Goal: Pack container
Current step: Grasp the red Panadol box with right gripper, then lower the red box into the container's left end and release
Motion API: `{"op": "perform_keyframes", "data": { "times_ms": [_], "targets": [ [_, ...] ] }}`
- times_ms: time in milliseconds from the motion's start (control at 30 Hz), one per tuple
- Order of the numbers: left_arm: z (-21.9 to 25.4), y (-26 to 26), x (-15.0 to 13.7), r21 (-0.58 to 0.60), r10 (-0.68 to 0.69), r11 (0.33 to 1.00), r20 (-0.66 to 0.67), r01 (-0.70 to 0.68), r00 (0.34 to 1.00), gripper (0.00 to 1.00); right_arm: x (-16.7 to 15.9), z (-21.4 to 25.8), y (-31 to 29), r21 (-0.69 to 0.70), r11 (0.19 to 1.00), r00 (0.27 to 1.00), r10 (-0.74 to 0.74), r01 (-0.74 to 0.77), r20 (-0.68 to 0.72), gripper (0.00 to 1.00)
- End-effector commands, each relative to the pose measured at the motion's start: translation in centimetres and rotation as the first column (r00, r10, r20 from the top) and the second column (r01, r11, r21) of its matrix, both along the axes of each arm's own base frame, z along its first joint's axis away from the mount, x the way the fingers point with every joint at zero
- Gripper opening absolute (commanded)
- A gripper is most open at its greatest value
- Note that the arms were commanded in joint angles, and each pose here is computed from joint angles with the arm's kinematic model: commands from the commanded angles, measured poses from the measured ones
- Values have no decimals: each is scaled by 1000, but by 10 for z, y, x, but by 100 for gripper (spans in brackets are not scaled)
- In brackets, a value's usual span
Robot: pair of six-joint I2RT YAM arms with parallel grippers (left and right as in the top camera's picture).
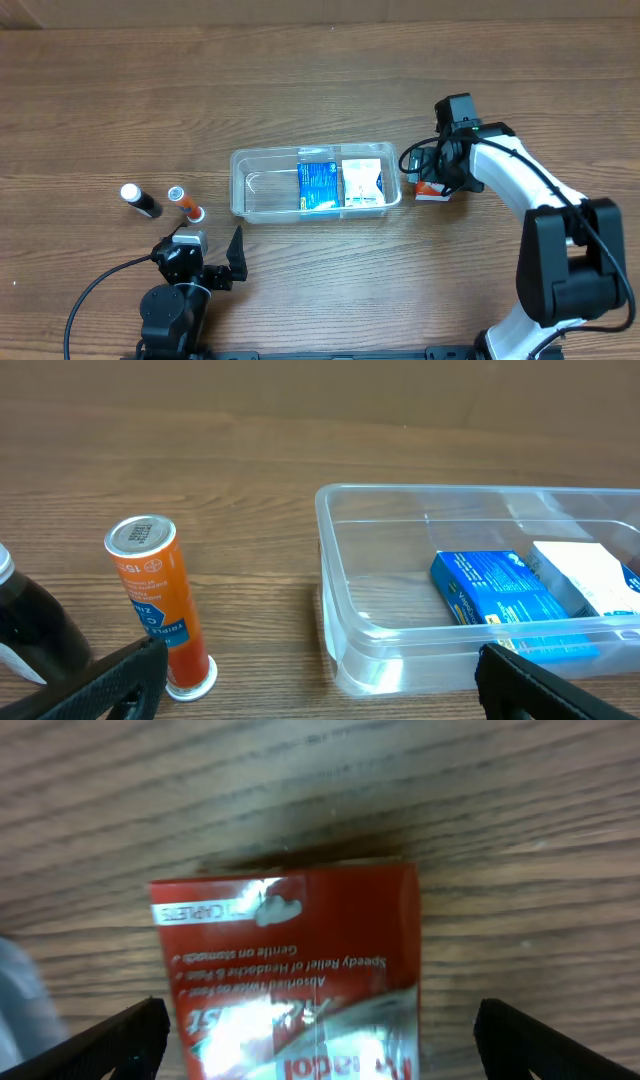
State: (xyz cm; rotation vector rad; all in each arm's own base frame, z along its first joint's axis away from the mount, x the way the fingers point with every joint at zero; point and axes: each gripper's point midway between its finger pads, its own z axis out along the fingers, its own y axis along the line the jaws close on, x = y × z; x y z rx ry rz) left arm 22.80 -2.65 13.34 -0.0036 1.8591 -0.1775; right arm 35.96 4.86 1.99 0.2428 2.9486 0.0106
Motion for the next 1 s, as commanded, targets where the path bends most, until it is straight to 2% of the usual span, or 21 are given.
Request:
{"op": "perform_keyframes", "data": {
  "times_ms": [0,67,100,133,167,267,433,533,633,733,867,967],
  "targets": [
    [1,0,0,12,-7,1000,11,7,1000,100,-4,-16,3,19,1000,1000,6,-5,-30,100],
    [1,0,0,12,-7,1000,11,7,1000,100,-4,-24,2,15,1000,999,-19,20,-47,99],
    [1,0,0,12,-7,1000,11,7,1000,100,-6,-30,1,9,1000,998,-28,28,-61,93],
    [1,0,0,12,-7,1000,11,7,1000,100,-7,-34,-3,-16,998,995,-67,66,-71,80],
    [1,0,0,12,-7,1000,12,7,1000,100,-9,-35,-9,-43,995,993,-96,93,-75,76],
    [1,0,0,12,-7,1000,11,7,1000,100,-8,-18,-17,-88,987,988,-139,133,-62,74],
    [1,0,0,12,-7,1000,11,7,1000,100,7,85,-14,-48,989,985,-135,141,109,71],
    [1,0,0,12,-7,1000,11,7,1000,100,2,145,-7,-4,992,964,-119,124,238,71],
    [1,0,0,12,-7,1000,12,7,1000,100,-19,194,24,85,996,935,-51,22,350,71],
    [1,0,0,12,-7,1000,11,7,1000,100,-39,219,70,118,984,905,72,-133,419,71],
    [1,0,0,12,-7,1000,11,7,1000,100,-54,211,145,127,934,861,248,-335,445,71],
    [1,0,0,12,-8,1000,11,7,1000,100,-54,179,192,149,914,868,294,-378,401,71]
  ]
}}
